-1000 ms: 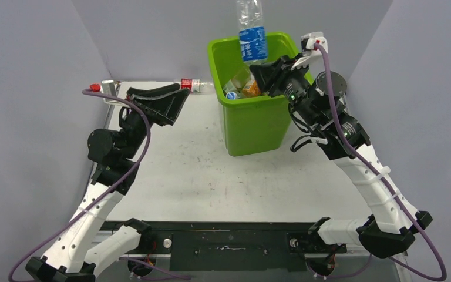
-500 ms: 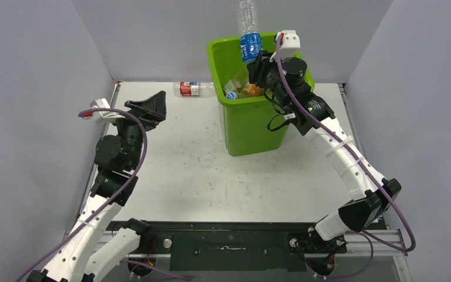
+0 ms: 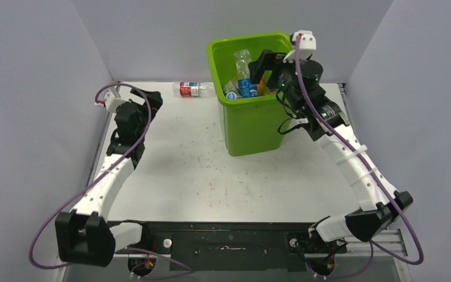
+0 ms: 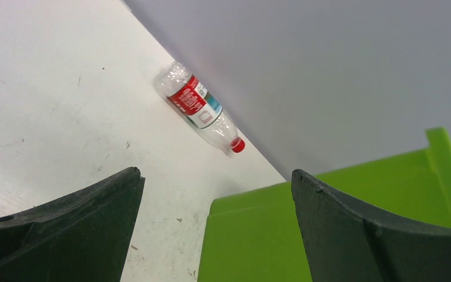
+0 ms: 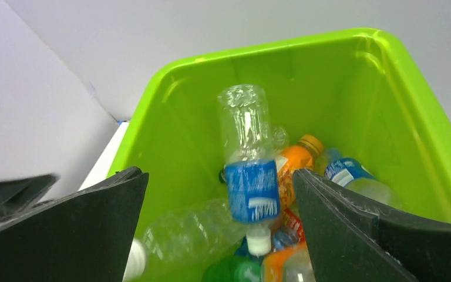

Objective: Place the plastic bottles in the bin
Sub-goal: Place the plastic bottle in the trash bin, then pick up the plastic bottle from the corner of the board.

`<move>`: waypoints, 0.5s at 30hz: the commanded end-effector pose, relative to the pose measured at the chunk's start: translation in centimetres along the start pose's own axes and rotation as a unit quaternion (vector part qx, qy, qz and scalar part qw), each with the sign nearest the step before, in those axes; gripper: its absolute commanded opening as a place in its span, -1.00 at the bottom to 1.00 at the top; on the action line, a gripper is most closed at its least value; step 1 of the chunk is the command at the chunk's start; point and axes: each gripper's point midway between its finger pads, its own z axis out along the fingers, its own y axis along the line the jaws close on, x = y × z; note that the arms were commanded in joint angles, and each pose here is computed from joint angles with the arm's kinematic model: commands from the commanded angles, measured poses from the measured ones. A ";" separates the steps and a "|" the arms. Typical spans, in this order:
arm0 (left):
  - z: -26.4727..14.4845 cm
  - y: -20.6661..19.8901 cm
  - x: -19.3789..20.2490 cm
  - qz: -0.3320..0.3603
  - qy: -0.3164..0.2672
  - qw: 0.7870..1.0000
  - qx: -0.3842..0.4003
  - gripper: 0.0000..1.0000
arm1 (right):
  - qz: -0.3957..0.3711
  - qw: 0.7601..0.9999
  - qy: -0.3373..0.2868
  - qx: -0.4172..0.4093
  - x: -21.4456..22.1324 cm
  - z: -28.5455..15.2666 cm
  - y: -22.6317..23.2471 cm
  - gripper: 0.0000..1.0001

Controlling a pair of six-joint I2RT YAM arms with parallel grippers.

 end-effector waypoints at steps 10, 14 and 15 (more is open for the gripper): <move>17.0 0.0 9.2 -0.216 0.094 0.972 0.013 0.92 | 0.059 0.976 -0.194 -0.080 -7.1 -13.4 0.0 0.91; 20.5 1.7 13.4 -0.237 0.110 0.965 -0.021 0.92 | 0.065 0.976 -0.196 -0.070 -6.5 -13.7 -0.6 0.90; 21.1 2.3 14.0 -0.236 0.107 0.965 -0.030 0.93 | 0.067 0.976 -0.196 -0.071 -6.5 -13.7 -0.6 0.89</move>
